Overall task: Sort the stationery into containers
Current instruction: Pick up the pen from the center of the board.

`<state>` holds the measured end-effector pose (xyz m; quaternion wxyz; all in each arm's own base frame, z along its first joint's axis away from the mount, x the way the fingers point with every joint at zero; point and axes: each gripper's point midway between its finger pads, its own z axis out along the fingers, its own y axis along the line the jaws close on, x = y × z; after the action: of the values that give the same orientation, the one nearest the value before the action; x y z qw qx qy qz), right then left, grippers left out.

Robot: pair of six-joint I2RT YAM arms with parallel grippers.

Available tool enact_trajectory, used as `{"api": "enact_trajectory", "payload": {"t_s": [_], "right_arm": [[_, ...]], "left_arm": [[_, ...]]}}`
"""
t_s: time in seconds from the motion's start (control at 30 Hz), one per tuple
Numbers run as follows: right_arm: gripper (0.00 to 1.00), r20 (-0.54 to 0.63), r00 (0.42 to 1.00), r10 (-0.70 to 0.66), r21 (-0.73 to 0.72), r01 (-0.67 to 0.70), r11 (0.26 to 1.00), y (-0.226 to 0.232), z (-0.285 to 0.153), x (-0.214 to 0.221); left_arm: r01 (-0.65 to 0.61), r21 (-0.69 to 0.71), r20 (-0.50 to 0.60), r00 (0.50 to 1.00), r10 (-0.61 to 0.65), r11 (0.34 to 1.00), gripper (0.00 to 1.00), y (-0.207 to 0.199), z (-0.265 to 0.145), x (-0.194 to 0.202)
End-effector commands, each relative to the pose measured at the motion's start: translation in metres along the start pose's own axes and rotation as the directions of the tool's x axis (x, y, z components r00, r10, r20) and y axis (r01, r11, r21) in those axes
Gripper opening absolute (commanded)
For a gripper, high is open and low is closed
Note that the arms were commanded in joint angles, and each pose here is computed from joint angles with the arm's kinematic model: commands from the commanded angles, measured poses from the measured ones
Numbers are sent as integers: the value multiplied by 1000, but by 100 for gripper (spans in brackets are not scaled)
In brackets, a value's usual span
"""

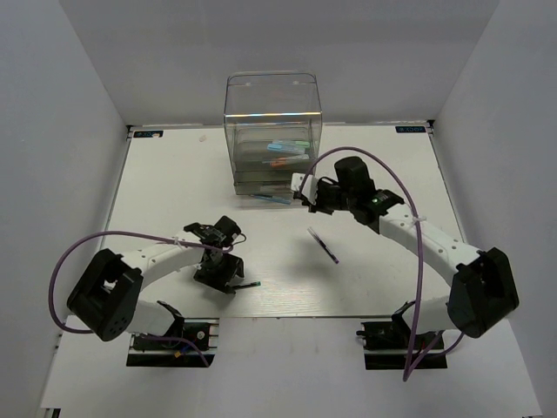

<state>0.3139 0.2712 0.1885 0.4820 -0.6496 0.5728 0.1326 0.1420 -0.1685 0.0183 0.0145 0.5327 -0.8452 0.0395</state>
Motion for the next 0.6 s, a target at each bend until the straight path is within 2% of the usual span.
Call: {"api": "enact_trajectory", "payload": {"t_s": [0.0,0.03,0.13,0.2,0.33,0.4,0.53,0.57], "right_arm": [[18,34,997,74,26,-75,997,6,-11,-2],[20,44,996,73,36,-75,997,8,-18,-5],[34,31,990,135,77,-137,988,12,-26,4],[56,35,978,207,107,-210,972,12,-31,5],[59,38,951,308,121,-310,943,16,-37,13],[59,39,942,334,124,-336,934,19,-40,16],[59,29,925,379,155,-378,913,17,-43,28],[59,29,919,393,169,-393,904,16,-45,30]], "left_arm": [[24,26,5,1000,-24,999,59,-13,-3,2],[16,15,7,1000,-16,1000,57,-11,-1,3],[17,-2,34,999,-17,1000,48,-17,6,0],[19,-31,51,999,-17,999,45,-13,13,-3],[9,-29,50,999,-8,1000,36,-18,20,-2],[0,-28,58,998,2,1000,28,-18,20,-4],[-25,56,88,996,20,998,13,-43,6,-6],[-25,70,95,995,19,997,5,-48,3,-6]]}}
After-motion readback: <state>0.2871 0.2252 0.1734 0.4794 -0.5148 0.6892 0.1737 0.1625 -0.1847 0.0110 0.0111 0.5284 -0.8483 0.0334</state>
